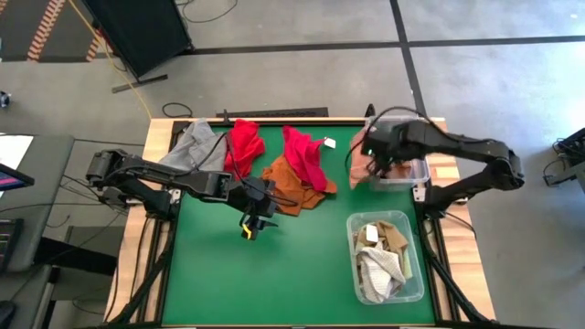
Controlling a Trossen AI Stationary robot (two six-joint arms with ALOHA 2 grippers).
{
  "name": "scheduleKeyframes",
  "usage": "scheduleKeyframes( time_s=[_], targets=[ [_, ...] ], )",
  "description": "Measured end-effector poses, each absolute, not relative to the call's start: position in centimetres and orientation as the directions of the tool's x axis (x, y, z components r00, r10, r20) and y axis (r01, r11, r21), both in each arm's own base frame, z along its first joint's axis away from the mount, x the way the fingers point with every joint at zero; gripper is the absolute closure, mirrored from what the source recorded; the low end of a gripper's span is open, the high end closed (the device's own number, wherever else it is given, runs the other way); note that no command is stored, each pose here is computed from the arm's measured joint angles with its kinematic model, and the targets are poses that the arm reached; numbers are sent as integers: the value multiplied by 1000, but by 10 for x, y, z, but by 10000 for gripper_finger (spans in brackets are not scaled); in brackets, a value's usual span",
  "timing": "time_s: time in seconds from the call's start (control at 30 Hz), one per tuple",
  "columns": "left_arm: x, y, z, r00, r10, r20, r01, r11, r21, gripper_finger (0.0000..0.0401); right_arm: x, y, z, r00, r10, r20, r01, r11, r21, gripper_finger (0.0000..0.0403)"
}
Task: Sort towels by color in basket
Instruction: Put the brown patterned towel into the top transparent bin
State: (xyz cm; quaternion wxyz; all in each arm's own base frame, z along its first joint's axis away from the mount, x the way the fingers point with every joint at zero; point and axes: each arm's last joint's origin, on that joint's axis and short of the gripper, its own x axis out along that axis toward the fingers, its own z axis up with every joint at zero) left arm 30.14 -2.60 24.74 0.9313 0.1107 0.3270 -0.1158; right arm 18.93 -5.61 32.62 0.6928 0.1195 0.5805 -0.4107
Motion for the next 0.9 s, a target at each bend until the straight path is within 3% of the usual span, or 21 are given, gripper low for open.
scheduleKeyframes(
  time_s=[0.2, 0.37, 0.53, 0.9],
  targets=[
    [301, -26, 247, 759, -144, -635, 289, 948, 131, 198, 211, -2, 329, 240, -402, -884, 398, 871, -288, 143],
    [302, -26, 248, 764, -144, -629, 289, 948, 134, 198, 212, 29, 331, 326, -441, -836, 189, 897, -400, 143],
    [302, -26, 248, 767, -144, -625, 286, 949, 132, 198, 211, 38, 326, 326, -454, -829, 87, 888, -452, 143],
    [302, -26, 248, 767, -144, -625, 280, 952, 125, 198, 245, 33, 276, 119, -587, -800, -106, 794, -598, 143]
  ],
)
